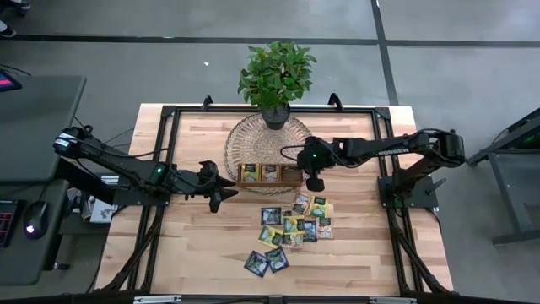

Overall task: Pick & Place Tea
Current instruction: Put the violet tea bag into the right section of the wooden organizer

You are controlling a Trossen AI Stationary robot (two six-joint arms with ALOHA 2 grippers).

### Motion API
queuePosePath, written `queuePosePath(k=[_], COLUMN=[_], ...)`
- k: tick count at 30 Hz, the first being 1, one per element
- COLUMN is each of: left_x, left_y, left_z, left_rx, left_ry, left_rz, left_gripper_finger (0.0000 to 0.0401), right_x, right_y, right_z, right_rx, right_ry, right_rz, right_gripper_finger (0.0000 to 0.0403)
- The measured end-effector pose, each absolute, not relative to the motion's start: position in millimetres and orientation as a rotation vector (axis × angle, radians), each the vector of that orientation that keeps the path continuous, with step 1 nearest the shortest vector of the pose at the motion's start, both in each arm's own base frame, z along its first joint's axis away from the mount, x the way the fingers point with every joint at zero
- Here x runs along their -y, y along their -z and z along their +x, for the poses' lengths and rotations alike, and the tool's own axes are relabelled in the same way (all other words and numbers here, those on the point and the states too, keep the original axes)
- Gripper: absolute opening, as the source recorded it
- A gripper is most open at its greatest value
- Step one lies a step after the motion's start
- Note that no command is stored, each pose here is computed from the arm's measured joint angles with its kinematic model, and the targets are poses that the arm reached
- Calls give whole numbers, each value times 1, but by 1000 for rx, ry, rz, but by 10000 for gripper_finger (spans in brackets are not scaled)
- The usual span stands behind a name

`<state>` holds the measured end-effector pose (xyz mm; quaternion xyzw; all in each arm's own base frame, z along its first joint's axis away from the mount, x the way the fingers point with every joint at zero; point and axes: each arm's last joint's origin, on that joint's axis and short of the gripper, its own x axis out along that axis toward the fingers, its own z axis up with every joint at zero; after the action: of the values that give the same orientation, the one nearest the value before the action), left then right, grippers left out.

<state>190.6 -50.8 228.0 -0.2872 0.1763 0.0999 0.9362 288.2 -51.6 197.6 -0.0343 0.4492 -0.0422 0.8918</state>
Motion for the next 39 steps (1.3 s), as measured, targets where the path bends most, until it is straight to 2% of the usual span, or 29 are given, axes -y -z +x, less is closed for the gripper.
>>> queuePosePath(k=[23, 34, 39], left_x=[51, 52, 52], left_y=[-228, -228, -228], left_z=[191, 191, 191], left_rx=[-364, -368, -377], left_ry=[-191, -182, -157], left_rz=[-591, -597, -602], left_gripper_finger=[184, 184, 184], right_x=[55, 55, 54], right_y=[-198, -198, -211], right_z=[288, 288, 284], right_rx=[-930, -927, -869], right_ry=[97, 108, 136], right_rz=[-46, -33, 10], right_gripper_finger=[3, 101, 122])
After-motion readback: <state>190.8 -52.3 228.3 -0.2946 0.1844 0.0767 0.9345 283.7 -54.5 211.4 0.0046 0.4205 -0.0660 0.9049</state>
